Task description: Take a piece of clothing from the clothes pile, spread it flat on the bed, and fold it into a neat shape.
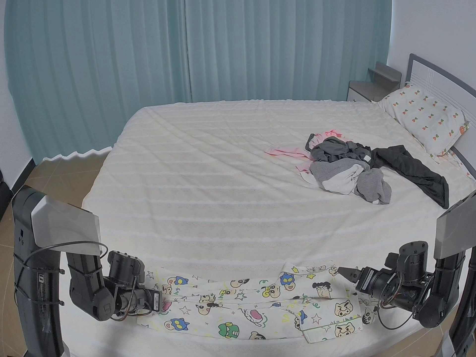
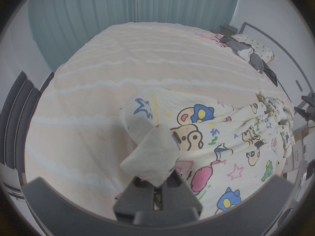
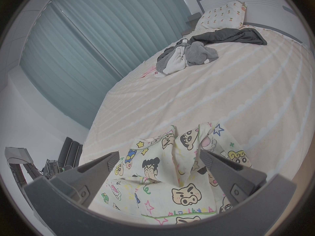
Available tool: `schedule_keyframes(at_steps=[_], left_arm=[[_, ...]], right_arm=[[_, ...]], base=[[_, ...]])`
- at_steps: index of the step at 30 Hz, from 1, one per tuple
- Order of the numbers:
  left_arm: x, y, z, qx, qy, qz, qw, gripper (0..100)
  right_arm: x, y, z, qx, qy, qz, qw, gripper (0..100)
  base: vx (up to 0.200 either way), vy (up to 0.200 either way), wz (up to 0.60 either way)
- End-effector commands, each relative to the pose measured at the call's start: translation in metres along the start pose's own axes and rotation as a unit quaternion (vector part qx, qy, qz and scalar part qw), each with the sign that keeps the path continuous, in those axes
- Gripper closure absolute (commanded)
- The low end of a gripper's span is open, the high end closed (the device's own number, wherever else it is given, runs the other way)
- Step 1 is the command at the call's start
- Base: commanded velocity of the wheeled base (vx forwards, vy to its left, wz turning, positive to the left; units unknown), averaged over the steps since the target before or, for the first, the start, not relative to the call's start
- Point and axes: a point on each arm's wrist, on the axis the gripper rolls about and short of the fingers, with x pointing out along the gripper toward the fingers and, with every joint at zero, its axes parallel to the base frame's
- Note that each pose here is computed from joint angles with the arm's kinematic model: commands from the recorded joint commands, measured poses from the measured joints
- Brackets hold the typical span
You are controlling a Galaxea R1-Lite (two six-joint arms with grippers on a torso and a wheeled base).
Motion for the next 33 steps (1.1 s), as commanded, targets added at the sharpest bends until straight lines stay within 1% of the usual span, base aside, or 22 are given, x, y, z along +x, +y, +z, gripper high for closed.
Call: schedule_keyframes(at_steps=[1, 4, 8, 9, 10, 14, 15, 17, 19, 21, 22, 23, 26, 28, 33], left_arm=[[-0.012, 0.002, 0.006, -0.002, -0.014, 0.0, 0.9999, 100], [-0.024, 0.006, 0.015, -0.007, -0.035, 0.003, 0.9994, 100], [-0.037, 0.016, 0.023, 0.002, -0.03, 0.016, 0.9994, 100], [-0.037, 0.017, 0.023, 0.003, -0.03, 0.017, 0.9994, 100], [-0.042, 0.023, 0.026, 0.007, -0.028, 0.024, 0.9993, 100], [-0.047, 0.034, 0.033, 0.003, -0.04, 0.037, 0.9985, 100], [-0.05, 0.042, 0.036, 0.001, -0.048, 0.048, 0.9977, 100], [-0.051, 0.048, 0.038, 0.002, -0.049, 0.054, 0.9973, 100], [-0.054, 0.06, 0.039, 0.005, -0.048, 0.067, 0.9966, 100], [-0.057, 0.069, 0.044, 0.003, -0.056, 0.078, 0.9953, 100], [-0.057, 0.069, 0.044, 0.003, -0.056, 0.078, 0.9953, 100], [-0.061, 0.082, 0.049, -0.004, -0.058, 0.092, 0.994, 100], [-0.069, 0.098, 0.059, -0.01, -0.059, 0.11, 0.9921, 100], [-0.077, 0.111, 0.067, -0.022, -0.061, 0.122, 0.9905, 100], [-0.102, 0.142, 0.086, -0.059, -0.077, 0.112, 0.9889, 100]], right_arm=[[-0.003, -0.001, 0.001, 0.002, -0.003, -0.001, 1.0, 0], [-0.005, 0.0, 0.003, 0.0, -0.01, 0.002, 0.9999, 0], [-0.013, 0.006, 0.011, 0.001, -0.032, 0.019, 0.9993, 0], [-0.013, 0.006, 0.011, 0.001, -0.032, 0.019, 0.9993, 0], [-0.014, 0.006, 0.011, 0.001, -0.033, 0.02, 0.9993, 0], [-0.013, 0.005, 0.01, 0.002, -0.03, 0.017, 0.9994, 0], [-0.013, 0.004, 0.011, 0.003, -0.033, 0.016, 0.9993, 0], [-0.013, 0.004, 0.011, 0.003, -0.033, 0.016, 0.9993, 0], [-0.013, 0.004, 0.012, 0.004, -0.034, 0.015, 0.9993, 0], [-0.013, 0.004, 0.012, 0.004, -0.033, 0.016, 0.9993, 0], [-0.013, 0.004, 0.012, 0.004, -0.033, 0.016, 0.9993, 0], [-0.012, 0.003, 0.011, 0.004, -0.032, 0.014, 0.9994, 0], [-0.012, 0.003, 0.011, 0.004, -0.032, 0.014, 0.9994, 0], [-0.012, 0.003, 0.012, 0.004, -0.032, 0.014, 0.9994, 0], [-0.012, 0.003, 0.011, 0.005, -0.031, 0.014, 0.9994, 0]], base=[[0.0, 0.0, 0.0], [0.0, 0.0, 0.0], [0.0, 0.0, 0.0], [0.0, 0.0, 0.0], [0.0, 0.0, 0.0], [0.0, 0.0, 0.0], [0.0, 0.0, 0.0], [0.0, 0.0, 0.0], [0.0, 0.0, 0.0], [0.0, 0.0, 0.0], [0.0, 0.0, 0.0], [0.0, 0.0, 0.0], [0.0, 0.0, 0.0], [0.0, 0.0, 0.0], [0.0, 0.0, 0.0]])
